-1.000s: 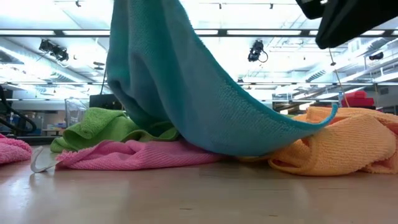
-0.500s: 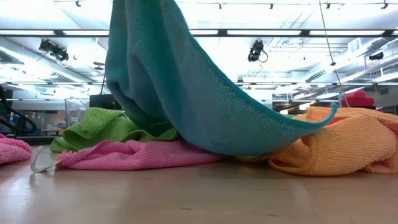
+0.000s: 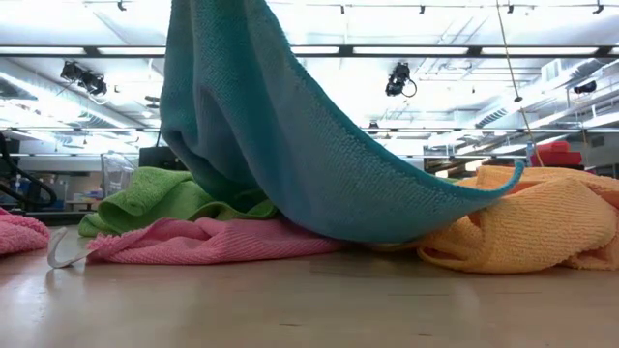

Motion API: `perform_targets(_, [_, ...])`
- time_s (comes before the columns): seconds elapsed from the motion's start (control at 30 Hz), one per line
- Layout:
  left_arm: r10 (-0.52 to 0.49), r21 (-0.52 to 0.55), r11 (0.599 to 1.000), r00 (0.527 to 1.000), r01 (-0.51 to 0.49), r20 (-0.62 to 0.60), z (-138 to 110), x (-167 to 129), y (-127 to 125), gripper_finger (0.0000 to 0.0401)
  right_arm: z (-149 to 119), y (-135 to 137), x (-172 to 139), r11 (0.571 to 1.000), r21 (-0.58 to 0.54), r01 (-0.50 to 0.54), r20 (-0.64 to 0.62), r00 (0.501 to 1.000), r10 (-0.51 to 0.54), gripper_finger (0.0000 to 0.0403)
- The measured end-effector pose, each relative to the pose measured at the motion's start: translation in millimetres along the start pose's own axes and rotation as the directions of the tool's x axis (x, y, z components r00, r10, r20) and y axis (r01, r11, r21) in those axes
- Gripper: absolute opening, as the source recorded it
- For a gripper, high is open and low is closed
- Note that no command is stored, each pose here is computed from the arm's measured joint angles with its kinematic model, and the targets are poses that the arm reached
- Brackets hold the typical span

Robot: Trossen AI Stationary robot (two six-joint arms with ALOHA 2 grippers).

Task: Fold microfiber towels
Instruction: Fold the left blue microfiber towel

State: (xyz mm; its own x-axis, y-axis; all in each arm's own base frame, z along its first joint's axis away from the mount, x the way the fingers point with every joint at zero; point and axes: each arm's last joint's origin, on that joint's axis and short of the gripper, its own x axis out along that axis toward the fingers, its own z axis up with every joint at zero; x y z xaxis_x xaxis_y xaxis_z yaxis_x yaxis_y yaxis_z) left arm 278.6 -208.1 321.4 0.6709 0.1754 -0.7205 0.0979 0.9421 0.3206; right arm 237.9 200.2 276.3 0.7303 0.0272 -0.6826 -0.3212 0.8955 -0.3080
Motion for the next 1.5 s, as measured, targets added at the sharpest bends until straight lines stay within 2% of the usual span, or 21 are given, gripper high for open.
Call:
perform_targets(0.17, [0.001,0.002,1.000,1.000,-0.001,-0.002,-0.3,0.1,0.0,0.0007,-0.2,0.4,0.7,1.000,0.008,-0.001,-0.003,1.000,0.001,0.0099])
perform_targets(0.3, [0.001,0.001,1.000,1.000,-0.001,-0.002,-0.3,0.1,0.0,0.0021,-0.1,0.0,0.9,1.000,0.030,0.000,-0.002,1.000,0.000,0.0101])
perform_targets(0.5, [0.001,0.002,1.000,1.000,-0.001,-0.002,-0.4,0.1,0.0,0.0015,0.6,0.1,1.1,0.999,0.039,-0.001,0.004,1.000,0.001,0.0076])
perform_targets(0.67, [0.001,0.003,1.000,1.000,-0.001,-0.003,-0.5,0.1,-0.1,0.0007,-2.2,7.1,14.5,1.000,0.011,0.002,-0.031,1.000,-0.002,0.0045])
perform_targets(0.87, [0.002,0.003,1.000,1.000,-0.002,-0.003,-0.5,0.1,0.0,0.0027,-7.7,18.6,36.2,0.999,-0.041,-0.002,-0.084,0.996,-0.002,0.0040])
perform_targets(0.97, [0.001,0.003,1.000,1.000,-0.001,-0.003,-0.5,0.1,0.0,0.0021,-7.5,28.3,46.7,0.992,-0.110,-0.066,-0.078,0.995,0.057,0.0040])
perform_targets(1.03, [0.002,0.003,1.000,1.000,-0.002,-0.004,-0.6,0.1,0.0,0.0013,-7.8,39.3,51.5,0.971,-0.201,-0.132,-0.070,0.990,0.121,0.0040])
perform_targets(1.17, [0.002,0.005,1.000,1.000,-0.002,-0.007,-1.0,0.1,0.0,0.0007,-6.9,53.9,48.8,0.902,-0.354,-0.247,-0.052,0.968,0.245,0.0040])
perform_targets(1.23, [0.003,0.006,1.000,1.000,-0.003,-0.008,-1.1,0.1,0.1,0.0013,-7.4,55.3,47.8,0.871,-0.418,-0.257,-0.056,0.965,0.258,0.0040])
perform_targets(1.37, [0.003,0.006,1.000,1.000,-0.003,-0.008,-1.1,0.1,0.1,0.0027,-15.0,56.1,48.0,0.780,-0.559,-0.283,-0.130,0.958,0.254,0.0040])
perform_targets(1.43, [0.003,0.006,1.000,1.000,-0.003,-0.008,-1.1,0.1,0.1,0.0027,-19.0,57.1,47.2,0.763,-0.574,-0.298,-0.166,0.955,0.248,0.0040])
perform_targets(1.5, [0.004,0.006,1.000,1.000,-0.004,-0.010,-1.3,0.1,0.1,0.0020,-19.5,57.1,47.1,0.776,-0.555,-0.300,-0.171,0.954,0.246,0.0041])
